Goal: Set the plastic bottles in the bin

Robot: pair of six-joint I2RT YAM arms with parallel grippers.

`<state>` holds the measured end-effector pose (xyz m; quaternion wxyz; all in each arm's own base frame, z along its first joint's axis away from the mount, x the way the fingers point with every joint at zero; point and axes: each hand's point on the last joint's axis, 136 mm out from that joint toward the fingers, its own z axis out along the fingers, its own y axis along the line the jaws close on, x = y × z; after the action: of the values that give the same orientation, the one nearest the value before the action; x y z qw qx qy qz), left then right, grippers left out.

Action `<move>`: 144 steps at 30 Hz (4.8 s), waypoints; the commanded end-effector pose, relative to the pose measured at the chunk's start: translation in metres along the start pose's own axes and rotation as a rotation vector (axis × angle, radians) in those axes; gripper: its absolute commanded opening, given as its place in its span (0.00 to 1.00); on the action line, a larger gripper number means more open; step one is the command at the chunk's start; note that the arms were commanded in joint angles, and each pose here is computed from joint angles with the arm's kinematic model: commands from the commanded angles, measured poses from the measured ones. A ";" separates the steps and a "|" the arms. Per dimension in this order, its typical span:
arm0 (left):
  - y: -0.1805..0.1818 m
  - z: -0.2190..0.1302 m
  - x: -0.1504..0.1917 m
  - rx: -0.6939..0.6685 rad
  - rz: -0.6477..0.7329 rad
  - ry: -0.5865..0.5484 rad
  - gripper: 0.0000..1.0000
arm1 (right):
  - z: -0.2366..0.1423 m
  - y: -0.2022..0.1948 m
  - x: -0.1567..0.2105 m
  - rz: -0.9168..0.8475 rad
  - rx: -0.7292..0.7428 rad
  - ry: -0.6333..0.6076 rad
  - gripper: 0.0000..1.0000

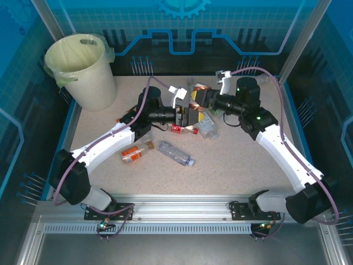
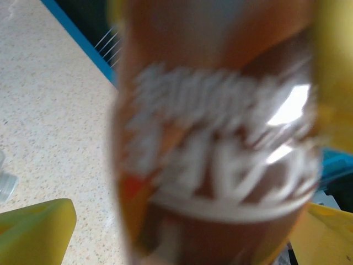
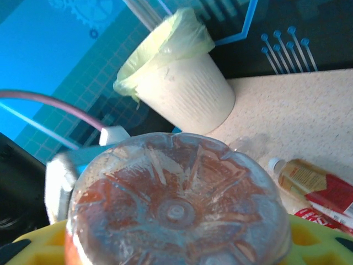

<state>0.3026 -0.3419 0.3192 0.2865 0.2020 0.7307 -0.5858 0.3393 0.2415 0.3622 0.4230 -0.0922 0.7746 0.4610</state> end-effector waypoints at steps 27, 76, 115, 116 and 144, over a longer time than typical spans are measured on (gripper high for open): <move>0.049 -0.019 -0.014 -0.305 0.019 -0.136 0.48 | 0.004 0.003 0.004 0.056 0.101 0.047 0.93; 0.144 -0.416 -0.182 -1.651 0.164 -0.823 0.46 | -0.075 -0.082 0.004 0.100 0.592 -0.189 1.00; 0.199 -0.480 -0.272 -1.587 0.125 -0.772 0.48 | -0.100 -0.105 0.014 0.211 0.655 -0.241 1.00; 0.205 -0.484 -0.276 -1.606 0.138 -0.775 0.48 | -0.100 -0.106 0.015 0.212 0.661 -0.237 1.00; 0.264 -0.403 -0.233 -1.354 -0.147 -0.580 0.45 | -0.094 -0.116 0.024 0.192 0.695 -0.166 1.00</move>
<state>0.5944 0.1564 0.3026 0.4887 -0.2349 0.8402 -0.0059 0.3313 0.1105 0.2864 0.4450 0.1729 0.8514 0.2174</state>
